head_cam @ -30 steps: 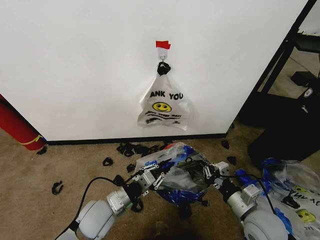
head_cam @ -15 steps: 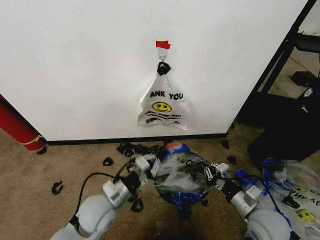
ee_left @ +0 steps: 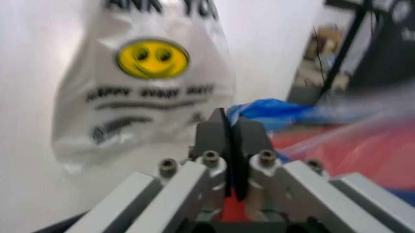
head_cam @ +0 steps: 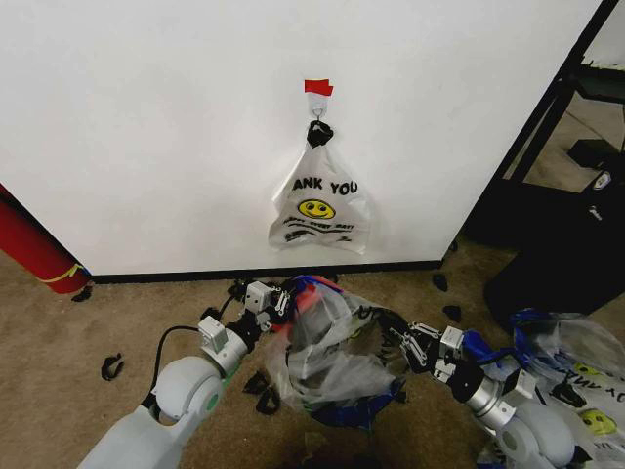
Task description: Pick up the garbage bag from the wall and place it over the trash bin.
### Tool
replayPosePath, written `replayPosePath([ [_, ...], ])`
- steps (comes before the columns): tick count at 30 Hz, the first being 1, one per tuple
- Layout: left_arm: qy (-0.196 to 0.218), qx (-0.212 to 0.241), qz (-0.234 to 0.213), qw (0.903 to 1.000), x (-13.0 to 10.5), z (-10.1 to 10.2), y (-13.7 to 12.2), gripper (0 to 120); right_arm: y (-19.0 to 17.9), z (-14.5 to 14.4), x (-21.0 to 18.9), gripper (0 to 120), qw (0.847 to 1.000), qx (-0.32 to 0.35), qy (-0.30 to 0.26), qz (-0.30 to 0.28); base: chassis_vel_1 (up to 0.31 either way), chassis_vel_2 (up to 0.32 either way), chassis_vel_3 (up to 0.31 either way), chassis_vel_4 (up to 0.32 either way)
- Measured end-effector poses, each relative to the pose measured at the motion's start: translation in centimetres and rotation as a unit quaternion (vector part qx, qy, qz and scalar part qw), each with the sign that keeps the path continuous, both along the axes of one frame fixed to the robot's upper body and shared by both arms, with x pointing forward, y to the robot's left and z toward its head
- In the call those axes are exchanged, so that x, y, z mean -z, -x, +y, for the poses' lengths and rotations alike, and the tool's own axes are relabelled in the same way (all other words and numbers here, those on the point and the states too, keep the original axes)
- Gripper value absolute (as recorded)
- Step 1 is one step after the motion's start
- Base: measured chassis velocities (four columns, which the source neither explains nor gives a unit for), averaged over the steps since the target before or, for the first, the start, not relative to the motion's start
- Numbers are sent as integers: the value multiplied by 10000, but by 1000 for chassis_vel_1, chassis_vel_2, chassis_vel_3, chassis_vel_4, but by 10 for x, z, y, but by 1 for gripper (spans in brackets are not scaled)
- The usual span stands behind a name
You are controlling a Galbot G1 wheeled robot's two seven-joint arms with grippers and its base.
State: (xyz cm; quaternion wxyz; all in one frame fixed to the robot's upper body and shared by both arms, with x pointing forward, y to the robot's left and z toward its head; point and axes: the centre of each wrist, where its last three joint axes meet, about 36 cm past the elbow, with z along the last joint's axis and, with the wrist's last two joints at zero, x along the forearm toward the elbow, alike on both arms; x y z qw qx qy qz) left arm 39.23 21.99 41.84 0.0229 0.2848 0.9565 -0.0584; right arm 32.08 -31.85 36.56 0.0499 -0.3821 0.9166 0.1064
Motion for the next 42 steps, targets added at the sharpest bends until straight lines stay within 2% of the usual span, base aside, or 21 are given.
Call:
replayPosePath([
  [3, 243, -209, -71, 9995, -2, 0, -2, 18, 8, 12, 6, 0, 9961, 719, 31, 511, 0, 0, 0, 0],
  [4, 243, -209, -71, 9995, -2, 0, -2, 18, 8, 12, 6, 0, 9961, 719, 31, 511, 0, 0, 0, 0],
  [7, 274, -205, -186, 9992, -4, 0, 3, 30, 14, 27, 6, 0, 9861, 1342, -33, 984, 0, 0, 0, 0],
  [11, -6, 15, -332, 9994, -1, 2, 14, 47, 18, 39, 8, 0, 9778, 1641, -21, 1307, 0, 0, 0, 0],
  [13, -78, 72, -386, 9992, -1, 2, 16, 50, 18, 41, 8, 0, 9769, 1671, -15, 1334, 0, 0, 0, 0],
  [16, -444, 360, -726, 9957, 0, 8, 21, 64, 16, 46, 2, 0, 9707, 1910, 10, 1461, 0, 0, 0, 0],
  [18, -696, 745, -1102, 9887, 2, 14, 26, 72, 15, 47, -2, 0, 9663, 2068, 0, 1534, 0, 0, 0, 0],
  [19, -858, 1031, -1343, 9818, 3, 17, 30, 75, 15, 48, -4, 0, 9641, 2136, -15, 1577, 0, 0, 0, 0],
  [20, -858, 1031, -1343, 9818, 3, 17, 30, 75, 15, 48, -4, 0, 9641, 2136, -15, 1577, 0, 0, 0, 0],
  [22, -1163, 1630, -1804, 9630, 7, 24, 37, 84, 15, 50, -7, 0, 9612, 2222, -46, 1635, 0, 0, 0, 0],
  [23, -1255, 1823, -1928, 9560, 8, 26, 40, 87, 16, 50, -8, 0, 9607, 2238, -52, 1640, 0, 0, 0, 0],
  [24, -1399, 2117, -2070, 9449, 10, 28, 45, 91, 16, 50, -9, 0, 9605, 2249, -53, 1640, 0, 0, 0, 0],
  [27, -1768, 2845, -2206, 9160, 14, 31, 53, 99, 16, 51, -14, 0, 9607, 2252, -84, 1622, 0, 0, 0, 0],
  [28, -1768, 2845, -2206, 9160, 14, 31, 53, 99, 16, 51, -14, 0, 9607, 2252, -84, 1622, 0, 0, 0, 0],
  [31, -2064, 3151, -2287, 8976, 17, 31, 52, 100, 16, 55, -20, 0, 9611, 2229, -157, 1626, 0, 0, 0, 0],
  [34, -2146, 3213, -2310, 8930, 18, 29, 51, 100, 17, 57, -24, 0, 9614, 2208, -195, 1633, 0, 0, 0, 0],
  [41, -2138, 3039, -2361, 8979, 21, 17, 47, 92, 22, 62, -31, 0, 9618, 2143, -245, 1688, 0, 0, 0, 0],
  [42, -2156, 3022, -2356, 8981, 22, 16, 46, 88, 23, 62, -32, 0, 9618, 2136, -256, 1693, 0, 0, 0, 0],
])
